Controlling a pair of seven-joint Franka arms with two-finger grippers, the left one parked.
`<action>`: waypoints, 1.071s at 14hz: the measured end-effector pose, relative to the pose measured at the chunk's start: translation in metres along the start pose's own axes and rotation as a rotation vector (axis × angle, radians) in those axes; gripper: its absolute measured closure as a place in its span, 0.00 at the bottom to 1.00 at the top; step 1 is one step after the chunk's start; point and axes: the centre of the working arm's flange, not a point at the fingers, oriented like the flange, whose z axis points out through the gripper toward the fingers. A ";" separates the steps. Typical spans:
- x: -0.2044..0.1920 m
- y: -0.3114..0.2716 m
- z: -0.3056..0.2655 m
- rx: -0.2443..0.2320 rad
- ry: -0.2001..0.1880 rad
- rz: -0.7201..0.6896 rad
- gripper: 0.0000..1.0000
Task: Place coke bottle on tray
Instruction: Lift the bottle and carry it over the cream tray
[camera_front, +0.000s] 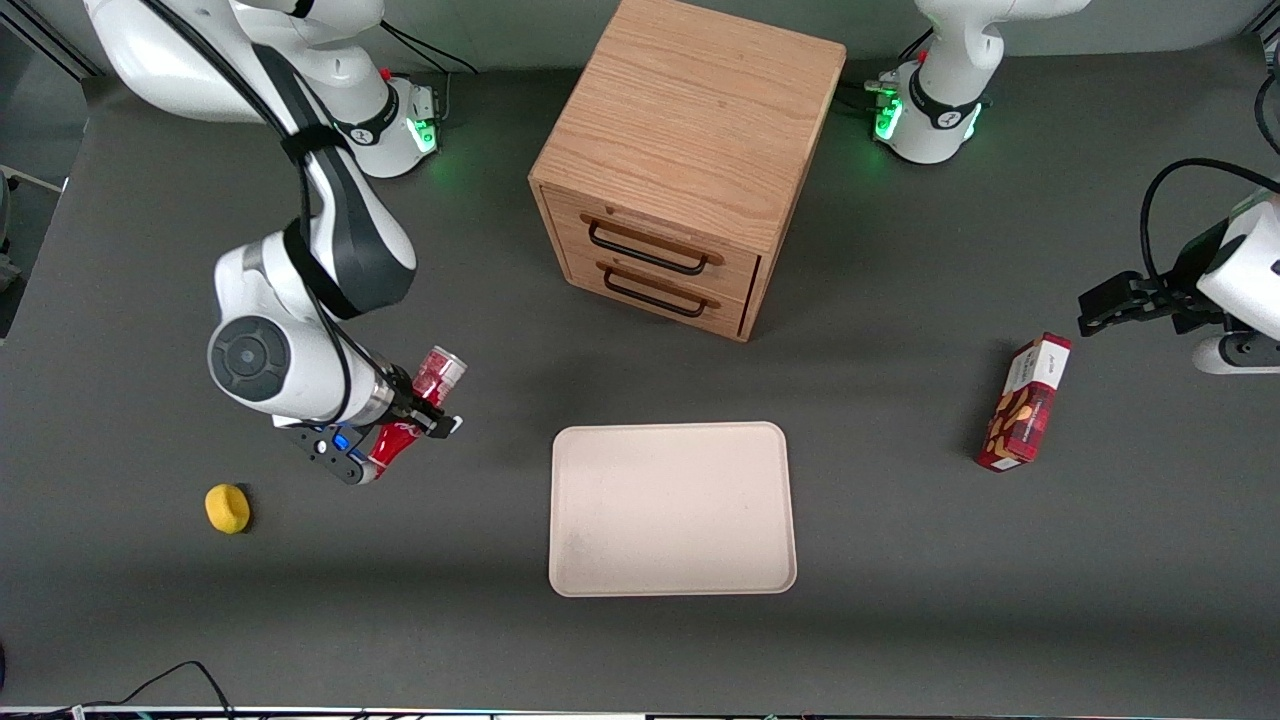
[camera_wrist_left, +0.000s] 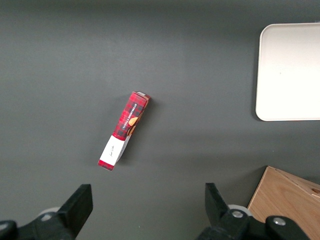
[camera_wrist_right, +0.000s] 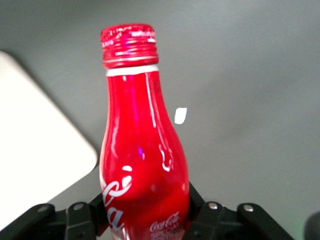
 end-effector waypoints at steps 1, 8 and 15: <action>-0.011 -0.010 -0.021 0.020 0.006 -0.053 0.47; -0.046 -0.097 -0.004 0.089 0.022 -0.363 0.47; -0.026 -0.138 0.122 0.094 0.012 -0.406 0.47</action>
